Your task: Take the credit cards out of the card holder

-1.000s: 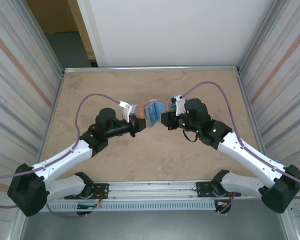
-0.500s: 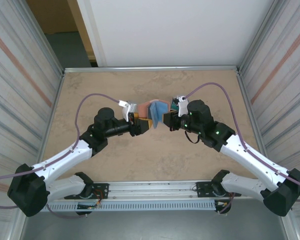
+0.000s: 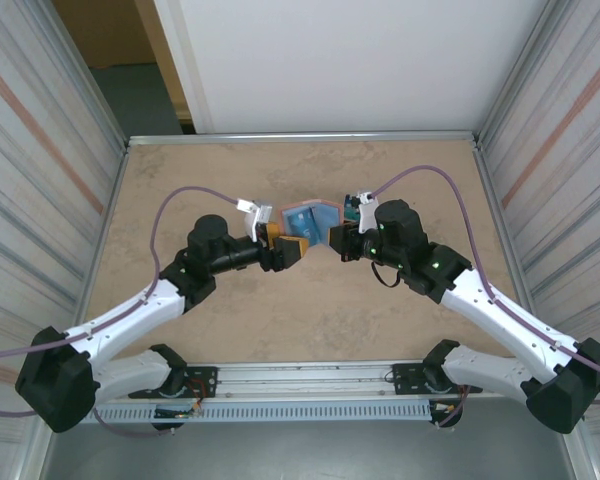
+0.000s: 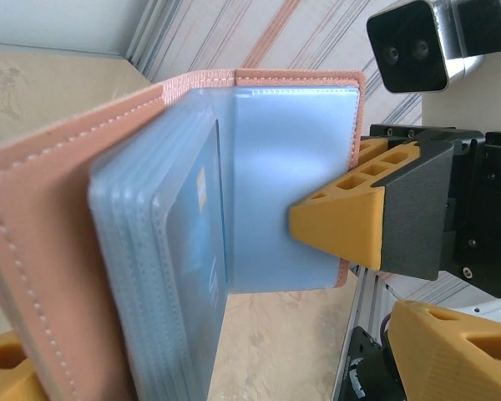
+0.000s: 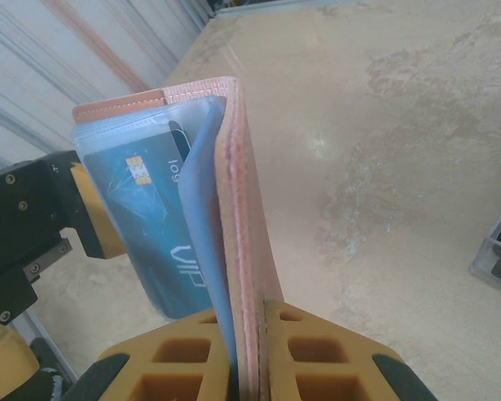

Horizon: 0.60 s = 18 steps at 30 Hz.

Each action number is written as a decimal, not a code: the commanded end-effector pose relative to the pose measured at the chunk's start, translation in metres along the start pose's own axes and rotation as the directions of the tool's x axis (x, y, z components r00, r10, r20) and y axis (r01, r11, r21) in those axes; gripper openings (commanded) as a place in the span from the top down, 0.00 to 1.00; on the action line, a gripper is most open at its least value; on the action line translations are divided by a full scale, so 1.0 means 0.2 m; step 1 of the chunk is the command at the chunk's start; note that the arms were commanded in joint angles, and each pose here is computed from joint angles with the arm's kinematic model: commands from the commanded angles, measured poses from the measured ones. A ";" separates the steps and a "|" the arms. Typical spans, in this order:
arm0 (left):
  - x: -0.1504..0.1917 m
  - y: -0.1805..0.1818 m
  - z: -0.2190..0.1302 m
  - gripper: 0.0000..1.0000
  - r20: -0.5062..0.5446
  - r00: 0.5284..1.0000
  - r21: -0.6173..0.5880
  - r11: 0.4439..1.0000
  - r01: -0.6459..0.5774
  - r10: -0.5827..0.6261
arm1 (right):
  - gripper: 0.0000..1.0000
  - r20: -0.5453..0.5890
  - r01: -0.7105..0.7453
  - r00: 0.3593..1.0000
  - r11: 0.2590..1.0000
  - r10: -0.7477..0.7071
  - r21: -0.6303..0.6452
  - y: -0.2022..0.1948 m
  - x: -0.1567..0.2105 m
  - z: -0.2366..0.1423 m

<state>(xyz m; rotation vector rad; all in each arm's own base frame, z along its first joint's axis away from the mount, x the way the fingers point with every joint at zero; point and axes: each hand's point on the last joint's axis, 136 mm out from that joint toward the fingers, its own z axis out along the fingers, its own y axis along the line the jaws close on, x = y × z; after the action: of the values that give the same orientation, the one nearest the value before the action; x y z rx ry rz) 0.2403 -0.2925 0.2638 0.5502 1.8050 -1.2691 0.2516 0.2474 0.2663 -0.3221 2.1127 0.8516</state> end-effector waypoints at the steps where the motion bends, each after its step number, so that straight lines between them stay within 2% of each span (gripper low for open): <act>1: -0.03 -0.01 0.01 0.17 0.014 1.000 0.023 1.000 -0.001 0.001 | 1.00 0.047 -0.019 0.999 1.000 0.020 -0.022 0.03 -0.06 -0.04; 12: 0.00 0.06 0.08 0.38 -0.016 1.000 -0.001 1.000 0.021 -0.021 | 1.00 0.022 -0.066 0.997 0.996 0.067 -0.065 0.07 -0.05 -0.04; 13: 0.01 0.06 0.09 0.41 -0.017 1.000 0.001 1.000 0.023 -0.023 | 1.00 0.016 -0.070 0.997 0.996 0.071 -0.061 0.07 -0.04 -0.04; 18: 0.01 0.08 0.12 0.74 -0.023 0.999 0.004 0.999 0.035 -0.035 | 1.00 -0.007 -0.082 0.997 0.997 0.082 -0.013 0.02 -0.01 -0.03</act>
<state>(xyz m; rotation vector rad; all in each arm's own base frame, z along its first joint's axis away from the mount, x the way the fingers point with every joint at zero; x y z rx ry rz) 0.2548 -0.3048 0.2263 0.5266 1.9167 -1.2733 0.2473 0.2493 0.2635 -0.2835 2.1474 0.9009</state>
